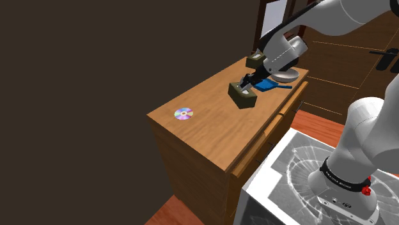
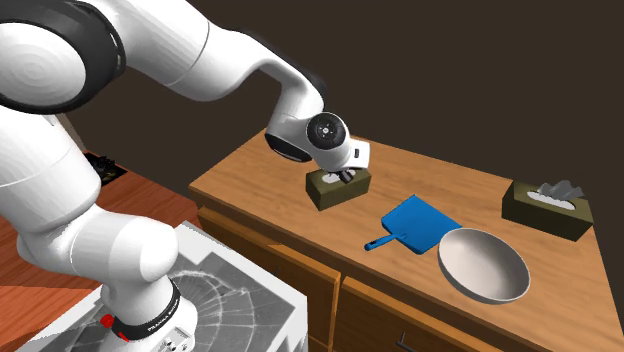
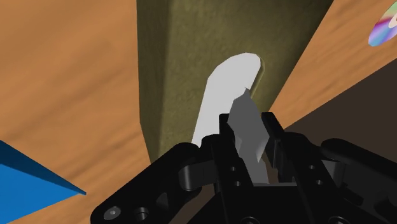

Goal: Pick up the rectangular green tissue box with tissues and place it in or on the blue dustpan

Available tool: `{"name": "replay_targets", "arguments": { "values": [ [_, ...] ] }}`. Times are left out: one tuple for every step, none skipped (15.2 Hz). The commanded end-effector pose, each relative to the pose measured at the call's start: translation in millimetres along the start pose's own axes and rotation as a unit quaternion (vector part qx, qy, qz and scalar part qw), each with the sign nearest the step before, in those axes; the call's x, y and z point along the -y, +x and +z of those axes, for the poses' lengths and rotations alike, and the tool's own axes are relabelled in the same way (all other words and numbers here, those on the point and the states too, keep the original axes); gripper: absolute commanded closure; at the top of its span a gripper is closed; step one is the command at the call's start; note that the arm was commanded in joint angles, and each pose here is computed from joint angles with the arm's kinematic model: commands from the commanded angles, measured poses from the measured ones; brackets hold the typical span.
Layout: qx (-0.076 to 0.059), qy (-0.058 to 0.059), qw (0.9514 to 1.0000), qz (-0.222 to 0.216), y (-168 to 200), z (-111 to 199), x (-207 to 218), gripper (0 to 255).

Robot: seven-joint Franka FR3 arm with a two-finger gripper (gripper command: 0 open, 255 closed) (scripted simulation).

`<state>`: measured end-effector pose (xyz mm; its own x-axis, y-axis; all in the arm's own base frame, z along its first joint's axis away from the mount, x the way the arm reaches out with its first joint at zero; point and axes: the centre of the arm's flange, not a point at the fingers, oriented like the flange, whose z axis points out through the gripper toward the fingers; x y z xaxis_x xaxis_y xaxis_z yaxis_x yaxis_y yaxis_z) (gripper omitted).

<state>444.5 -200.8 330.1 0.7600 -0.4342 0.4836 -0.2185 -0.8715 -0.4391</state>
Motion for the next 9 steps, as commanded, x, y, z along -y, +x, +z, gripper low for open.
{"name": "replay_targets", "arguments": {
  "values": [
    [0.001, -0.001, 1.0, 0.0, 3, -6, 3, 255],
    [0.001, -0.001, 1.0, 0.0, 6, -10, 5, 255],
    [0.001, -0.001, 1.0, 0.0, 8, -14, 8, 255],
    [0.001, -0.001, 1.0, 0.0, 11, -18, 10, 255],
    [0.001, -0.001, 1.0, 0.0, 13, -22, 12, 255],
    [0.001, -0.001, 1.0, 0.0, 16, -26, 15, 255],
    [0.001, -0.001, 1.0, 0.0, 18, -30, 17, 255],
    [0.001, -0.001, 1.0, 0.0, 21, -34, 19, 255],
    [0.001, -0.001, 1.0, 0.0, 23, -38, 22, 255]
  ]
}}
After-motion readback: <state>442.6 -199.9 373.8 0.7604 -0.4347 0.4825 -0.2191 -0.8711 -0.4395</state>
